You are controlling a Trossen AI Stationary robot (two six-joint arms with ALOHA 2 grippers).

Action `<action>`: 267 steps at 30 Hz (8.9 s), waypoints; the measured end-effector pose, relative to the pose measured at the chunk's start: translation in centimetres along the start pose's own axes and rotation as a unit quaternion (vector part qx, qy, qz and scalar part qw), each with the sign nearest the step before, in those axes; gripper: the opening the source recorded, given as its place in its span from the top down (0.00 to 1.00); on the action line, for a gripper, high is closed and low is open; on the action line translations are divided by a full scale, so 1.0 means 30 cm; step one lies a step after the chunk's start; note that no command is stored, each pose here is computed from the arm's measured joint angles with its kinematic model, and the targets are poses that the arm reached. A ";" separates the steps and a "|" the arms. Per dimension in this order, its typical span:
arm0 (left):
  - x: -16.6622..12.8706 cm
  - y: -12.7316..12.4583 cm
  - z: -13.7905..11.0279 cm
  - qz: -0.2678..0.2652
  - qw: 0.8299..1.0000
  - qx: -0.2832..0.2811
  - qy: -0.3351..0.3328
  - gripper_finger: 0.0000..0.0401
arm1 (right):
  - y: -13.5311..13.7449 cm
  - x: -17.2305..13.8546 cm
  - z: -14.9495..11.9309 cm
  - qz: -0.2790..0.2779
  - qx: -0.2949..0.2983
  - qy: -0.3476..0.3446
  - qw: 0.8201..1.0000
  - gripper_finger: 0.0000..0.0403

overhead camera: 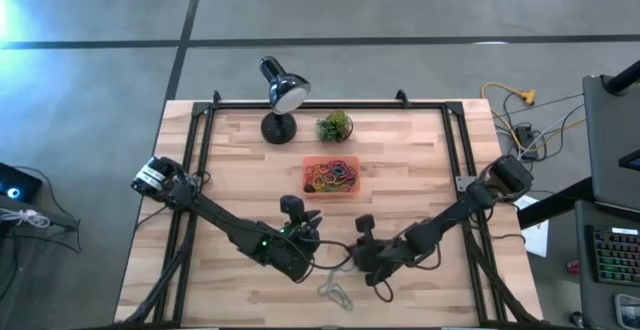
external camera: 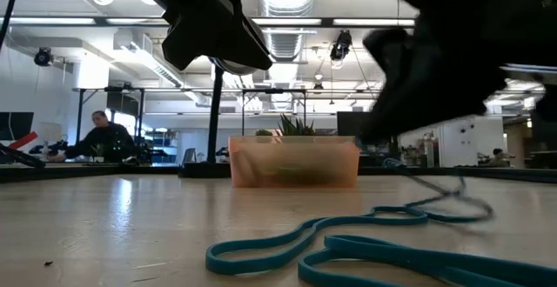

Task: Pick and place rubber bands into bin
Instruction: Put the blue rubber band into the orange bin

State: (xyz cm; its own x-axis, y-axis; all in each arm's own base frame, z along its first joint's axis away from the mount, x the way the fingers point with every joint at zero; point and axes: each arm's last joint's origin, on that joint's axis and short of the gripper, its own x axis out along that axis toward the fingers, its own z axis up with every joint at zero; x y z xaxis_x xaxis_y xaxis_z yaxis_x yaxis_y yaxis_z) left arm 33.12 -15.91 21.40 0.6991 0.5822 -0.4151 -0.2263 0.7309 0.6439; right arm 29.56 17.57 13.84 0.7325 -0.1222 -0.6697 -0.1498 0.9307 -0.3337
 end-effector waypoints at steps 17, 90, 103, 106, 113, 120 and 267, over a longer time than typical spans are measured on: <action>0.000 0.000 0.000 0.000 1.000 0.000 0.000 0.78 | 0.001 -0.123 0.175 -0.339 -0.137 -0.016 0.930 0.98; -0.004 -0.011 -0.018 -0.062 0.998 0.024 0.019 0.78 | -0.425 -0.175 0.094 -0.197 0.066 0.100 0.973 0.75; -0.009 -0.058 0.005 -0.294 0.955 -0.023 -0.013 0.78 | -0.211 -0.349 0.090 -0.053 0.048 0.029 0.997 0.80; -0.008 -0.068 0.013 -0.320 0.945 -0.047 -0.042 0.78 | -0.182 -0.352 0.079 -0.045 0.049 0.029 0.997 0.81; -0.010 -0.077 0.024 -0.351 0.930 -0.072 -0.077 0.78 | -0.137 -0.341 0.053 -0.039 0.069 0.039 0.996 0.83; 0.009 -0.103 0.041 -0.352 0.926 -0.078 -0.116 0.78 | -0.094 -0.302 0.033 -0.042 0.059 0.056 0.996 0.82; 0.393 0.248 -0.083 0.011 0.998 0.023 0.057 1.00 | -0.075 -0.296 -0.003 -0.040 0.039 0.064 0.996 0.85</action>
State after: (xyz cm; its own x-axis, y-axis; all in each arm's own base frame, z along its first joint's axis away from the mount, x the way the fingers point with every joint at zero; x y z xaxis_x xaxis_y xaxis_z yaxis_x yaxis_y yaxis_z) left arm 38.00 -2.72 19.69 0.6119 0.6370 -0.4688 -0.2075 0.7013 0.6820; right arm 23.34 16.53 20.46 0.6489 -0.2359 -0.7234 -0.0387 0.9393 -0.3410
